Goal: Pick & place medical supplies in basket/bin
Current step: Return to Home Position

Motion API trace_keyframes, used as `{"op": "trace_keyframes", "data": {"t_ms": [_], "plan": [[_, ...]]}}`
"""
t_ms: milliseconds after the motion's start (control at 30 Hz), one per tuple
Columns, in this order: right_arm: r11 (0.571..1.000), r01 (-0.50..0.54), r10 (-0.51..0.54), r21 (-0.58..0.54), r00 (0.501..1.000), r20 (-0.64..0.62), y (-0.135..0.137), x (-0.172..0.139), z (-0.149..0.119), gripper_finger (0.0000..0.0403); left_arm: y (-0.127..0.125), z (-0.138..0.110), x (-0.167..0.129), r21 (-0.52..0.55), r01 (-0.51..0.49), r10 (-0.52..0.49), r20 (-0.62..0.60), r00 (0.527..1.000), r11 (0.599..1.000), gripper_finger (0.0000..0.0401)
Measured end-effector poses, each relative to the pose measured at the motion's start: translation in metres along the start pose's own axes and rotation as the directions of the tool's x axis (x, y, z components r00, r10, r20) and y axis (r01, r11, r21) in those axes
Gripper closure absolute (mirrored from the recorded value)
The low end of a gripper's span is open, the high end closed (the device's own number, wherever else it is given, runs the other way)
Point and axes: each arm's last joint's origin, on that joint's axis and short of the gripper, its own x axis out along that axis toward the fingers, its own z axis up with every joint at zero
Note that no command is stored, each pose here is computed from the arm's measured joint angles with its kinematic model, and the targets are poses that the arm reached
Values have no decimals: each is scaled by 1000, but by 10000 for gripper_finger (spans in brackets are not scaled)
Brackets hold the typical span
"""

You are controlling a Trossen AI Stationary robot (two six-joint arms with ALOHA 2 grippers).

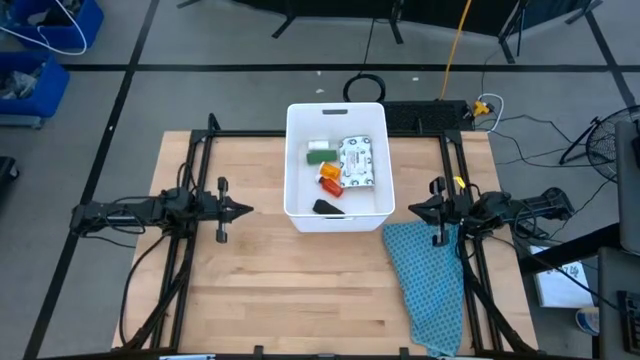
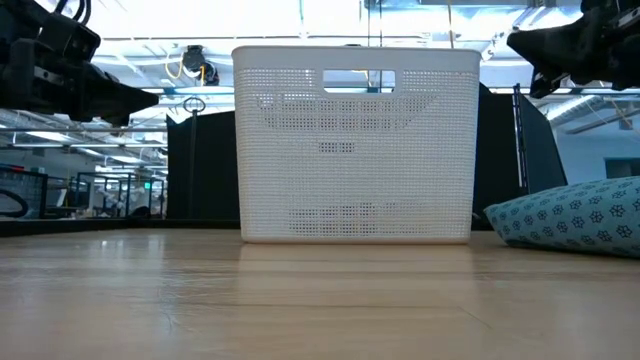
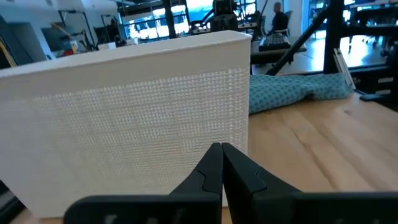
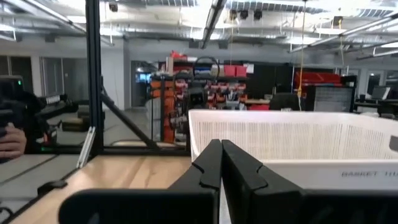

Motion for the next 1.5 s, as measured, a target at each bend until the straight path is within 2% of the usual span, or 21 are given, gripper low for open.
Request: {"op": "trace_keyframes", "data": {"t_ms": [267,400,1500], "plan": [[1000,-1,1,6,1000,-19,0,0,-2,403,0,1,0,-7,7,-7,15,1000,1000,365],[999,0,1,46,1000,-20,0,0,-2,403,0,2,0,-7,3,-3,24,1000,1000,356],[999,0,2,52,1000,-20,0,0,-2,403,0,4,0,-8,5,-5,42,999,1000,364]]}}
